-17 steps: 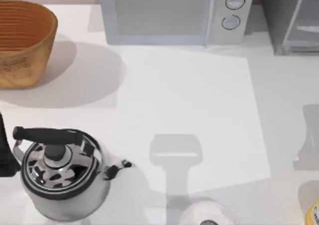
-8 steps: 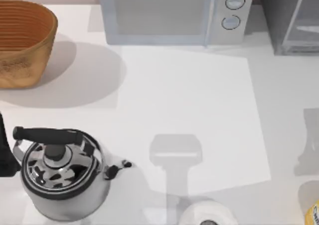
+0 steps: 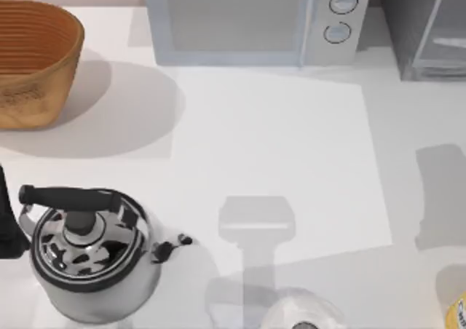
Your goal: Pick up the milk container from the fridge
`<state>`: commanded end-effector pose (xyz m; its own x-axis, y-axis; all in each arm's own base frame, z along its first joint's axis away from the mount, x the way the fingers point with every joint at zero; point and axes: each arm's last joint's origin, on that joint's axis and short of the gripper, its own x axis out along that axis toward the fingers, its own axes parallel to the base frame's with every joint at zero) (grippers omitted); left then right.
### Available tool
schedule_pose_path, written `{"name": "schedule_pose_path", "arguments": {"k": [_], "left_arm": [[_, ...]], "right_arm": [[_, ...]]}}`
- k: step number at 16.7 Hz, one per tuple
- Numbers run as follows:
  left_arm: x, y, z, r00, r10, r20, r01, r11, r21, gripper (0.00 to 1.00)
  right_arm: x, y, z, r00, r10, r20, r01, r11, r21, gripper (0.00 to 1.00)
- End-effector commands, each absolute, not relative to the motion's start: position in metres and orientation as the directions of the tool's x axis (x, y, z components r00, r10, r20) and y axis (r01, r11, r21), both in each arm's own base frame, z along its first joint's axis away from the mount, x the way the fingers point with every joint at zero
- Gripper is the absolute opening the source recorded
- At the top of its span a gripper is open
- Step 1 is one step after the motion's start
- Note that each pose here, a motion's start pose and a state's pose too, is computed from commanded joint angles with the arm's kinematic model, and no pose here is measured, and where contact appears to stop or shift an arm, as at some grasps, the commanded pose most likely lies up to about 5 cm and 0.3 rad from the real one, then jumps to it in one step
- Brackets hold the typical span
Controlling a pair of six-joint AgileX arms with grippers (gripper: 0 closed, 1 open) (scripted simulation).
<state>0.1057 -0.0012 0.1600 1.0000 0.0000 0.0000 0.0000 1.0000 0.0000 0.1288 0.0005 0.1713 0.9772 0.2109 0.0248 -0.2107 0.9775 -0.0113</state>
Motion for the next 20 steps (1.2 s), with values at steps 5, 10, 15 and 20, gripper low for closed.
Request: {"name": "schedule_pose_path", "arguments": {"k": [5, 10, 15, 20], "left_arm": [[0.106, -0.001, 0.160, 1.000, 0.000, 0.000, 0.000, 1.000, 0.000, 1.00], [0.106, -0.001, 0.160, 1.000, 0.000, 0.000, 0.000, 1.000, 0.000, 1.00], [0.106, -0.001, 0.160, 1.000, 0.000, 0.000, 0.000, 1.000, 0.000, 1.00], [0.106, -0.001, 0.160, 1.000, 0.000, 0.000, 0.000, 1.000, 0.000, 1.00]], "right_arm": [[0.159, -0.002, 0.160, 0.912, 0.411, -0.006, -0.411, 0.912, 0.004, 0.00], [0.178, -0.007, 0.140, 0.816, 0.577, -0.023, -0.577, 0.816, 0.031, 0.00], [0.187, -0.011, 0.129, 0.738, 0.675, -0.002, -0.675, 0.738, 0.007, 0.00], [0.189, -0.012, 0.126, 0.722, 0.691, 0.001, -0.691, 0.722, 0.000, 0.00]]}}
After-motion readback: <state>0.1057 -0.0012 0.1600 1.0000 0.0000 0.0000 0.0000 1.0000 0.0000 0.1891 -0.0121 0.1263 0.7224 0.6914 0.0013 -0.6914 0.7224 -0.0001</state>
